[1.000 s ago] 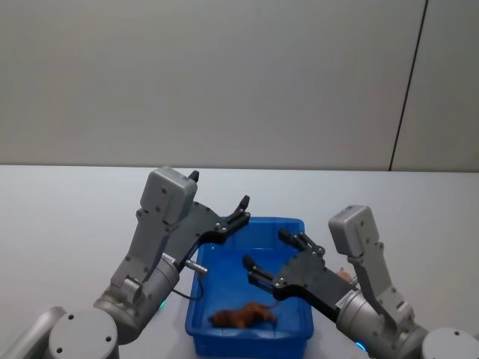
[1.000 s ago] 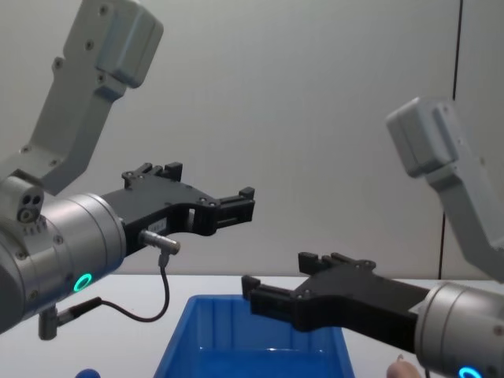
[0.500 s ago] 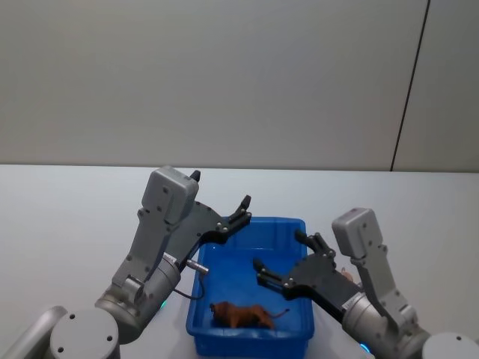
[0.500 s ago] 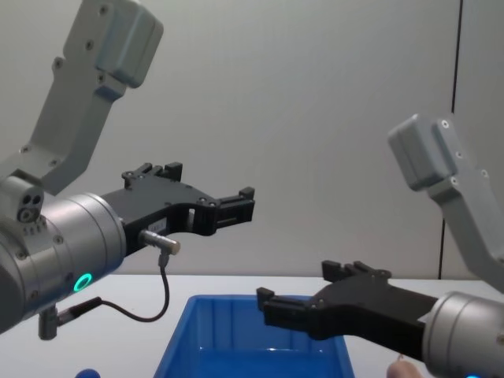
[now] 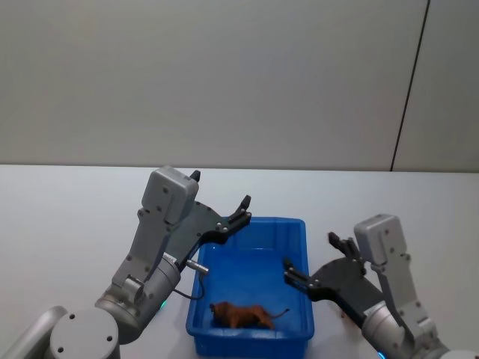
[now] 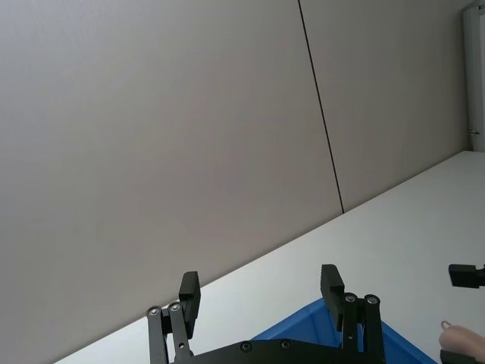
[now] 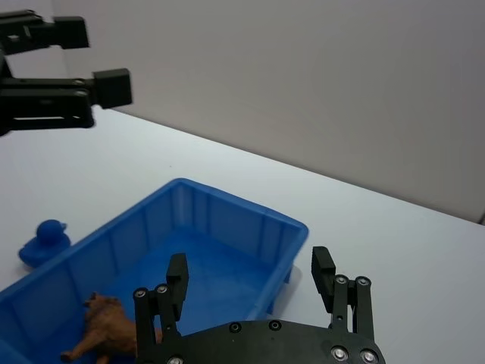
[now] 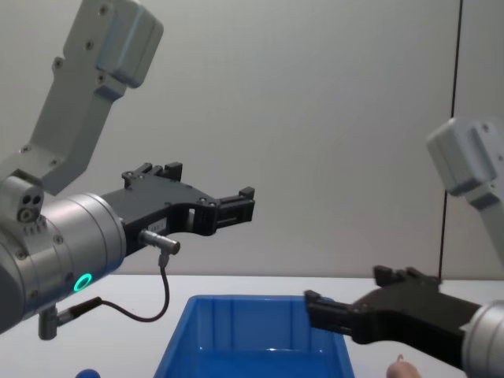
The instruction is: Pick up the two dolls from the table and place them into the box.
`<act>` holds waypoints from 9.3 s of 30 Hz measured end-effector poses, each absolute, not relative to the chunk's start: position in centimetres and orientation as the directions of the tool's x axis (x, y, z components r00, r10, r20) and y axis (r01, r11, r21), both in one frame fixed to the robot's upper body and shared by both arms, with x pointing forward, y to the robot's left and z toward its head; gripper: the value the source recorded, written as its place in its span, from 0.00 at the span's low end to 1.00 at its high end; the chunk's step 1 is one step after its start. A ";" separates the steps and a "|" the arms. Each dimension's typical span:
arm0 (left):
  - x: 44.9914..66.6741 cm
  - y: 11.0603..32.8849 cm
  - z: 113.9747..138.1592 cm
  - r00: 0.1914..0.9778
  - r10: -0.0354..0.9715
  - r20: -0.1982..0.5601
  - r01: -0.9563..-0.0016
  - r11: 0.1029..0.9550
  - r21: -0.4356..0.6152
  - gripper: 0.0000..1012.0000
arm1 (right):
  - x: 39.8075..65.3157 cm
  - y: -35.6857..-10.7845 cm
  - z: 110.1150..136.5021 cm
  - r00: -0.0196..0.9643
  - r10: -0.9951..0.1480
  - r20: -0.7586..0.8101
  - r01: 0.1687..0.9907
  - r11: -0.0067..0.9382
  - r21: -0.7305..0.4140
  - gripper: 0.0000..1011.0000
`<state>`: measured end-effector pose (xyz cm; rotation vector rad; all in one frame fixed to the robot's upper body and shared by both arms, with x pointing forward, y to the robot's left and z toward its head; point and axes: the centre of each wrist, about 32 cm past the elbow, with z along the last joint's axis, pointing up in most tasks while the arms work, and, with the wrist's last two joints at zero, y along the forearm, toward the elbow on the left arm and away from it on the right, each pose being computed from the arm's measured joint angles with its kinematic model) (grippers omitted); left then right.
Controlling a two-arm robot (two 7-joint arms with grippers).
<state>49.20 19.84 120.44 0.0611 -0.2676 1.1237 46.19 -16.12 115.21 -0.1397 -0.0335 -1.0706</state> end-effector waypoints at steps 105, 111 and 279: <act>49.2 19.8 120.4 0.404 0.882 0.242 -0.897 0.434 -0.086 0.99 | 46.4 -14.8 115.1 0.304 -0.951 0.051 0.948 0.297 -0.114 0.36; 49.2 19.8 120.4 0.404 0.882 0.242 -0.897 0.434 -0.086 0.99 | 46.8 -14.5 116.1 0.372 -0.928 0.037 0.926 0.368 -0.084 0.36; 51.9 27.5 114.9 0.244 0.970 -0.011 -0.863 0.222 0.453 0.69 | 44.9 -16.9 115.8 0.114 -0.987 0.114 0.986 0.099 -0.131 0.99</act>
